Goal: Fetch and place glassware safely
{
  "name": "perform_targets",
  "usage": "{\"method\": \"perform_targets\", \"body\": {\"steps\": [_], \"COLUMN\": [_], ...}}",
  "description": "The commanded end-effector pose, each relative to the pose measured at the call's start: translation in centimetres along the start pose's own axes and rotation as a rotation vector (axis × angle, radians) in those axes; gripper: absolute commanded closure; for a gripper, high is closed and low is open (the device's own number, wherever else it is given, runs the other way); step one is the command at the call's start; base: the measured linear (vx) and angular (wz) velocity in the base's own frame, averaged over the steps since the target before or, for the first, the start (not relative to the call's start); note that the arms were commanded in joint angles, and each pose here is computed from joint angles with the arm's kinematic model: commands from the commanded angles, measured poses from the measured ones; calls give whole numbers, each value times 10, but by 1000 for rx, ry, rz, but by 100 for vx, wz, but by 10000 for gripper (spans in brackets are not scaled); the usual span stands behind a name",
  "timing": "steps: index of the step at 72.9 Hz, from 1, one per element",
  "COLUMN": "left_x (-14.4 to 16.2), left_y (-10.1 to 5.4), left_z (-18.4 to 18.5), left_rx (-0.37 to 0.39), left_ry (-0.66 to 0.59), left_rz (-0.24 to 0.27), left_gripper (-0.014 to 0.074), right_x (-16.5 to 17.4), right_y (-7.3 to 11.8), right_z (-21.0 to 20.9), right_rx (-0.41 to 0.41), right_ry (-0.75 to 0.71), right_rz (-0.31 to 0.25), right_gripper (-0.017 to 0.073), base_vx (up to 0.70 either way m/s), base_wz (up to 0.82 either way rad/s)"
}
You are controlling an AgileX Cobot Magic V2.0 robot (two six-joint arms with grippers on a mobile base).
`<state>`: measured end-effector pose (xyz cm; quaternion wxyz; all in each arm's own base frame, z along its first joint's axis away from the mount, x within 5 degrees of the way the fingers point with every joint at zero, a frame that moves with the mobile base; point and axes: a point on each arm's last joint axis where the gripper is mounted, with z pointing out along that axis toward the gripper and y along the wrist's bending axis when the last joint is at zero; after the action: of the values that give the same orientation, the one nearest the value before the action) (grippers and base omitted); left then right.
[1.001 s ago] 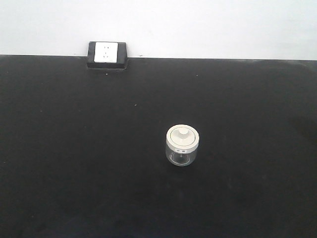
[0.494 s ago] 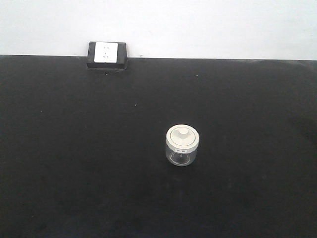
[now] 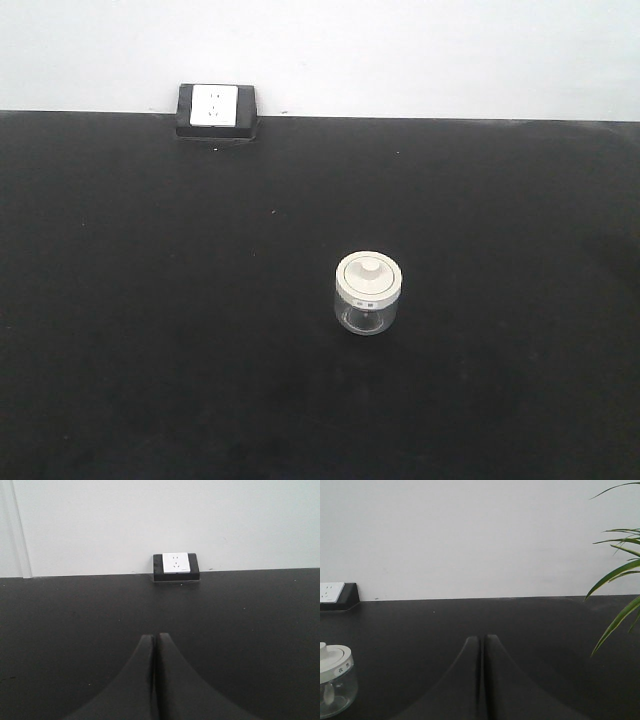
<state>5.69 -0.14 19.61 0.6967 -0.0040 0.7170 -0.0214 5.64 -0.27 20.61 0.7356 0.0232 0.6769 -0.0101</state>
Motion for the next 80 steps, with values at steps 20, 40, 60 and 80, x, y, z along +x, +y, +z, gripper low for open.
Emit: {"method": "perform_targets", "body": {"steps": [20, 40, 60, 80], "left_x": [2, 2, 2, 2], "left_y": [0, 0, 0, 0], "left_z": [0, 0, 0, 0], "left_rx": [1, 1, 1, 1], "left_ry": [-64, -64, -64, -64], "left_rz": [-12, -12, -12, -12], "left_gripper": [601, 601, 601, 601], "right_x": [0, 0, 0, 0], "right_y": [0, 0, 0, 0], "right_z": [-1, -1, -1, -1], "right_rx": [8, 8, 8, 8], "right_ry": [-63, -60, -60, -60], "right_rz": [-39, -37, -37, -37], "right_gripper": [567, 567, 567, 567], "base_vx": [0, 0, 0, 0], "base_wz": [0, 0, 0, 0]}}
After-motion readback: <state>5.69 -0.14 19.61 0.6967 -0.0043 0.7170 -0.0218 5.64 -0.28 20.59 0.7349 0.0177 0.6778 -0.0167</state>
